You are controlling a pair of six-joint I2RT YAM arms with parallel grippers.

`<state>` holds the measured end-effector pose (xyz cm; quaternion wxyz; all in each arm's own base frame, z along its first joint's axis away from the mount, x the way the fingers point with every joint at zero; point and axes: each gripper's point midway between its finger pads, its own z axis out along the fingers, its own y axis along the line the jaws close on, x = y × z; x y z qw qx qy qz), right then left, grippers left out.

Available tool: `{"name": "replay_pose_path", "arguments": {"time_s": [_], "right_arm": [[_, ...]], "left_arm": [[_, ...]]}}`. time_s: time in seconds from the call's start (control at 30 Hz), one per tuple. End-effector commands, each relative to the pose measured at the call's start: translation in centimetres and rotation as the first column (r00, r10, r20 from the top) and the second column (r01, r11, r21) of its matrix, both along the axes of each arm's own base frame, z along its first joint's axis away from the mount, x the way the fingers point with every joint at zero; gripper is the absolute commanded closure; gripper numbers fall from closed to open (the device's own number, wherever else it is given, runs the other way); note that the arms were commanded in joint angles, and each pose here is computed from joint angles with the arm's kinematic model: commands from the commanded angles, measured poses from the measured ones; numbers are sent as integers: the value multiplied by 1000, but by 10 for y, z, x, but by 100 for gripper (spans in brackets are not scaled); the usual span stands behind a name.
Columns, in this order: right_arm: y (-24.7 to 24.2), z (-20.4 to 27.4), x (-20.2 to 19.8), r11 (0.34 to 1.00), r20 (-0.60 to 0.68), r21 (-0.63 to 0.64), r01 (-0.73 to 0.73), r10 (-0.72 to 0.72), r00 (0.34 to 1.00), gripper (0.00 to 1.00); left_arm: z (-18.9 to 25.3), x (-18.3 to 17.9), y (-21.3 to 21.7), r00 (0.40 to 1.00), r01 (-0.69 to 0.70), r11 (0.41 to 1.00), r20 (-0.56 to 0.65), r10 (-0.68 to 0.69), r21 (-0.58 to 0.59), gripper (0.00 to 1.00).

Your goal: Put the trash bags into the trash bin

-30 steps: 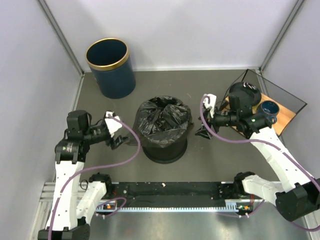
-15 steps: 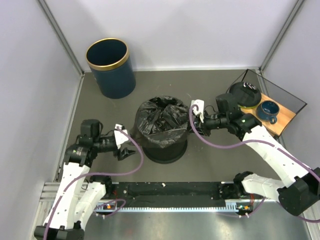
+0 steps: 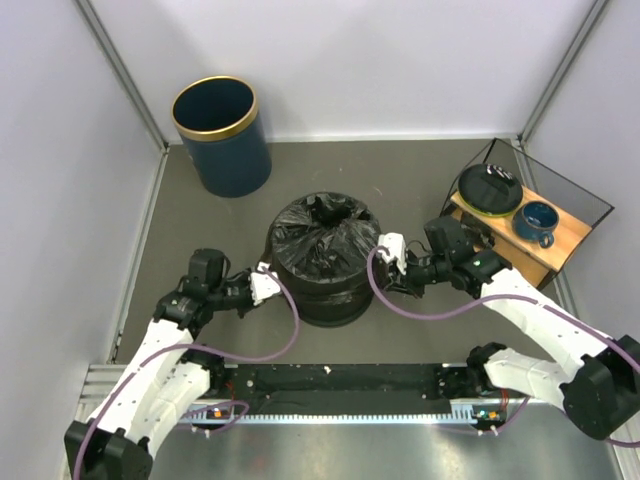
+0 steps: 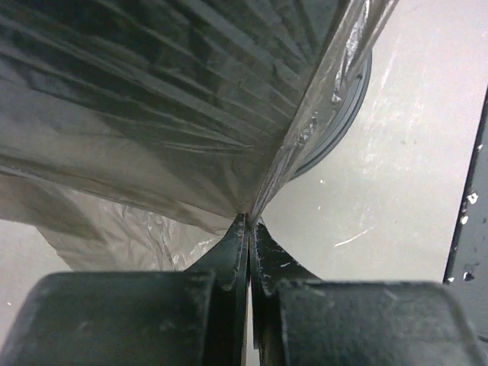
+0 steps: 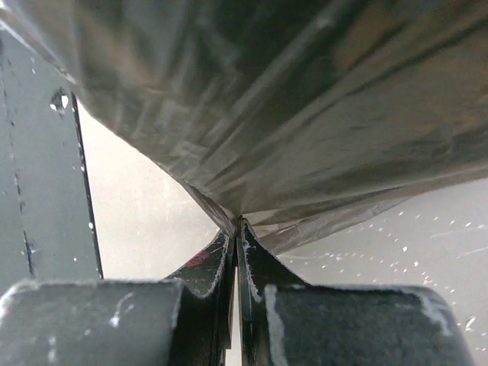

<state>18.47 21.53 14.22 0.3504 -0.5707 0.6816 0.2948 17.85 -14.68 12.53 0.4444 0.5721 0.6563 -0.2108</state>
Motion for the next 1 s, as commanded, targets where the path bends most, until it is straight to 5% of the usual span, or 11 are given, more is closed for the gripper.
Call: {"name": "replay_pose_path", "arguments": {"time_s": [0.0,0.13,0.17,0.23,0.27,0.37,0.47,0.77,0.97], "right_arm": [[-5,-13,4,999,66,-34,-9,11,998,100],[-10,-19,2,998,68,-57,-3,7,998,100],[-13,-18,-3,998,52,-69,-6,9,999,96],[-15,2,-3,998,80,-56,0,4,997,70],[-18,9,-5,998,81,-56,11,-6,997,43],[-28,38,-8,998,89,-39,50,-46,995,16],[-35,64,-1,995,101,0,97,-96,990,1],[-14,85,48,998,42,51,45,-47,998,1],[4,99,65,994,70,96,-49,43,997,1]], "left_arm": [[-24,8,14,1000,-25,994,21,23,106,100],[-28,0,23,1000,6,987,13,-8,162,100],[-19,-4,23,999,16,989,27,-21,149,77],[4,-18,21,999,38,994,13,-39,105,50],[17,-23,20,999,33,996,28,-36,84,39],[53,-39,19,1000,-4,1000,6,4,25,34],[80,-48,19,999,-38,999,-7,38,-11,31],[113,23,1,984,-169,974,-80,159,-153,27],[123,48,-9,992,-62,977,-119,39,-202,24]]}}
